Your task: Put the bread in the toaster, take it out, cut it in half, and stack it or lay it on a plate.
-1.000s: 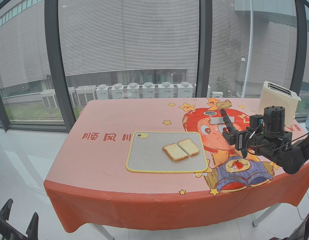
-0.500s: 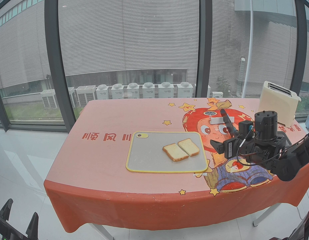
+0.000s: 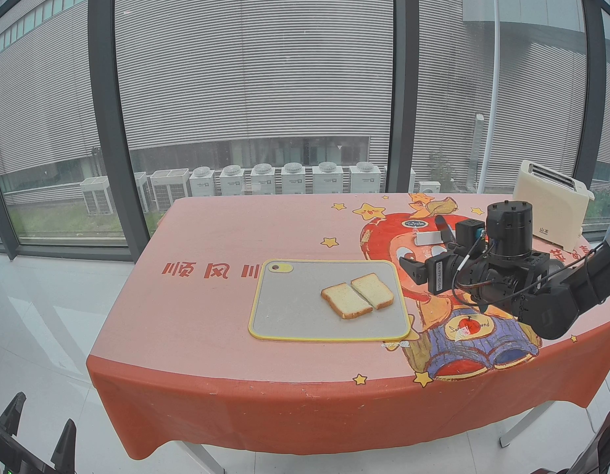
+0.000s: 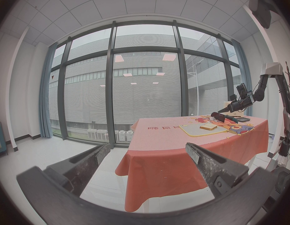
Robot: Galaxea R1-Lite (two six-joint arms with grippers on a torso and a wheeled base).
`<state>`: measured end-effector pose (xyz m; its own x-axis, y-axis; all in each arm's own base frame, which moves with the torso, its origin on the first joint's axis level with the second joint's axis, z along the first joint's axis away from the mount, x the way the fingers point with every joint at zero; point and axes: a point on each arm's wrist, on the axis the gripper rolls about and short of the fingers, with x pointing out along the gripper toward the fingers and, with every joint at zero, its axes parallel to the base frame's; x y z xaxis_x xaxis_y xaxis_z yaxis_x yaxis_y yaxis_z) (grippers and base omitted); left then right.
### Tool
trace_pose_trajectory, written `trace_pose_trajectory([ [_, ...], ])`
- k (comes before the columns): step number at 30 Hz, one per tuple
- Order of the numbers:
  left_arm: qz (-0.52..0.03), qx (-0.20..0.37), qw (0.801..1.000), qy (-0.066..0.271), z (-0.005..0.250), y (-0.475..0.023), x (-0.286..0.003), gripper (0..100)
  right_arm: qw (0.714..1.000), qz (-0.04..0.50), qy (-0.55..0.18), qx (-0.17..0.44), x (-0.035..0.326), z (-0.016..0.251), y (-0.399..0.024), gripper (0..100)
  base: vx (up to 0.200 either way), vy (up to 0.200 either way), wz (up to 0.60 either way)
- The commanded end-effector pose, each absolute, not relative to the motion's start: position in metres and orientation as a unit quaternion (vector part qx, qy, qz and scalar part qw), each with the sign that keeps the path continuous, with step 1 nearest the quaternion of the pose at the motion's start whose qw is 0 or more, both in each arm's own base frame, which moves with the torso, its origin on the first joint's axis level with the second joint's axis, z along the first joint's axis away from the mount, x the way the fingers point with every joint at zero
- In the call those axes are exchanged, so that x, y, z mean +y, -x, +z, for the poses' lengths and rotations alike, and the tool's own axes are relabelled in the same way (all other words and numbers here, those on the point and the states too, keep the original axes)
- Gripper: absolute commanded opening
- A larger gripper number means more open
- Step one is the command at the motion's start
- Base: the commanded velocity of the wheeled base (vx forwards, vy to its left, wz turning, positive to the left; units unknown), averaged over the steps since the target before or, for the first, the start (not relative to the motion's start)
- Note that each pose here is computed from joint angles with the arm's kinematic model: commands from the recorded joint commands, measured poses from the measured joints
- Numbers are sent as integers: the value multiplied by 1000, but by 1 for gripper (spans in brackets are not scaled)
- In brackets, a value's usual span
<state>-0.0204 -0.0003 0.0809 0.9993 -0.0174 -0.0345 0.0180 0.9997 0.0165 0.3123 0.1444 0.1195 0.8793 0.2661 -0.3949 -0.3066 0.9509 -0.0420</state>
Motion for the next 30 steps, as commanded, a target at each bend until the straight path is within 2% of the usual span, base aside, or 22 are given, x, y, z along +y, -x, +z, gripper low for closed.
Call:
trace_pose_trajectory([
  [1, -9, 27, 1000, -8, 76, 19, 0, 100, 965, 152, 55, 208, 149, 115, -317, 100, 0, 0, 0],
  [14, -9, 27, 1000, -8, 76, 19, 0, 100, 952, 170, 65, 245, 162, 91, -326, 100, 0, 0, 0],
  [30, -9, 27, 1000, -8, 76, 19, 0, 100, 948, 159, 69, 268, 162, 75, -342, 100, 0, 0, 0],
])
